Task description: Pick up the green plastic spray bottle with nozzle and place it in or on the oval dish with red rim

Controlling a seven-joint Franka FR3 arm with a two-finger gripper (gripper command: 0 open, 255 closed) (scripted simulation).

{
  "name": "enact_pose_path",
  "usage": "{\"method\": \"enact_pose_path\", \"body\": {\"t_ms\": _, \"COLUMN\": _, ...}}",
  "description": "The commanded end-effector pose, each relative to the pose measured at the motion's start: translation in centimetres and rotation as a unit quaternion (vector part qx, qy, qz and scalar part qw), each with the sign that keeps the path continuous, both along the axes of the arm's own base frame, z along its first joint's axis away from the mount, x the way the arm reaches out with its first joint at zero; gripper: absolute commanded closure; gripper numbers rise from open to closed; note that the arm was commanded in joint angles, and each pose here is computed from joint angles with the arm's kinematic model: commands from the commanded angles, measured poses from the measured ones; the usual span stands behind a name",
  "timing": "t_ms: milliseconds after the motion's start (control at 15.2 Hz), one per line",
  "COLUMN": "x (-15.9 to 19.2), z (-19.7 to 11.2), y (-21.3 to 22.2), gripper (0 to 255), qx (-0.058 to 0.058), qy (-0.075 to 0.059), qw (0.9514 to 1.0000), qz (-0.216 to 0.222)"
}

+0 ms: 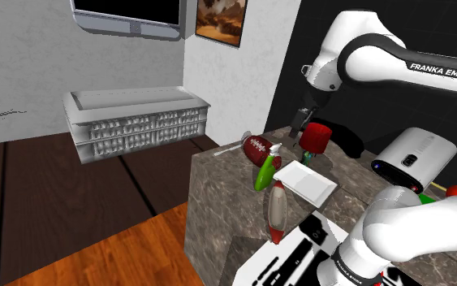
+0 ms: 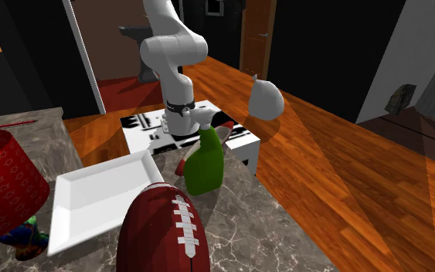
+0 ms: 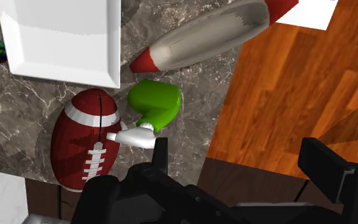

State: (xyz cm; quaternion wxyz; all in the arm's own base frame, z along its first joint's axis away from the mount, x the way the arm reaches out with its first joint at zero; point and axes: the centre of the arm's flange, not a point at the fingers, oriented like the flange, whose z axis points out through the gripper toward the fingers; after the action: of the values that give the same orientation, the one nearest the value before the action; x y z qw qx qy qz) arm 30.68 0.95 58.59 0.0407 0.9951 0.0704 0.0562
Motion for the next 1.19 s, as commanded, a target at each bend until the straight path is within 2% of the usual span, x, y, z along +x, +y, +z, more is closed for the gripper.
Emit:
{"method": "enact_pose_path", "body": {"t_ms": 0, "x": 0.0, "z": 0.0, "y": 0.0, "gripper": 0, "qx": 0.0, "qy": 0.0, "qw": 1.0, "qz": 0.0}}
{"method": "enact_pose_path", "body": {"t_ms": 132, "x": -0.7, "z": -1.8, "y": -2.7, "gripper": 0, "qx": 0.018, "qy": -0.01, "qw": 0.998, "qz": 0.06}}
{"method": "enact_pose_path", "body": {"t_ms": 264, "x": -1.0, "z": -3.7, "y": -5.4, "gripper": 0, "qx": 0.035, "qy": -0.02, "qw": 0.992, "qz": 0.12}}
{"method": "enact_pose_path", "body": {"t_ms": 396, "x": -0.9, "z": -5.7, "y": -8.1, "gripper": 0, "qx": 0.053, "qy": -0.03, "qw": 0.982, "qz": 0.179}}
{"method": "enact_pose_path", "body": {"t_ms": 528, "x": -0.5, "z": -7.7, "y": -10.7, "gripper": 0, "qx": 0.07, "qy": -0.04, "qw": 0.9681, "qz": 0.237}}
{"method": "enact_pose_path", "body": {"t_ms": 660, "x": 0.3, "z": -9.9, "y": -13.1, "gripper": 0, "qx": 0.087, "qy": -0.049, "qw": 0.9503, "qz": 0.295}}
{"method": "enact_pose_path", "body": {"t_ms": 792, "x": 1.4, "z": -12.1, "y": -15.3, "gripper": 0, "qx": 0.103, "qy": -0.059, "qw": 0.9287, "qz": 0.351}}
{"method": "enact_pose_path", "body": {"t_ms": 924, "x": 2.8, "z": -14.4, "y": -17.3, "gripper": 0, "qx": 0.119, "qy": -0.068, "qw": 0.9033, "qz": 0.406}}
{"method": "enact_pose_path", "body": {"t_ms": 1122, "x": 5.3, "z": -17.8, "y": -19.8, "gripper": 0, "qx": 0.143, "qy": -0.081, "qw": 0.8585, "qz": 0.486}}
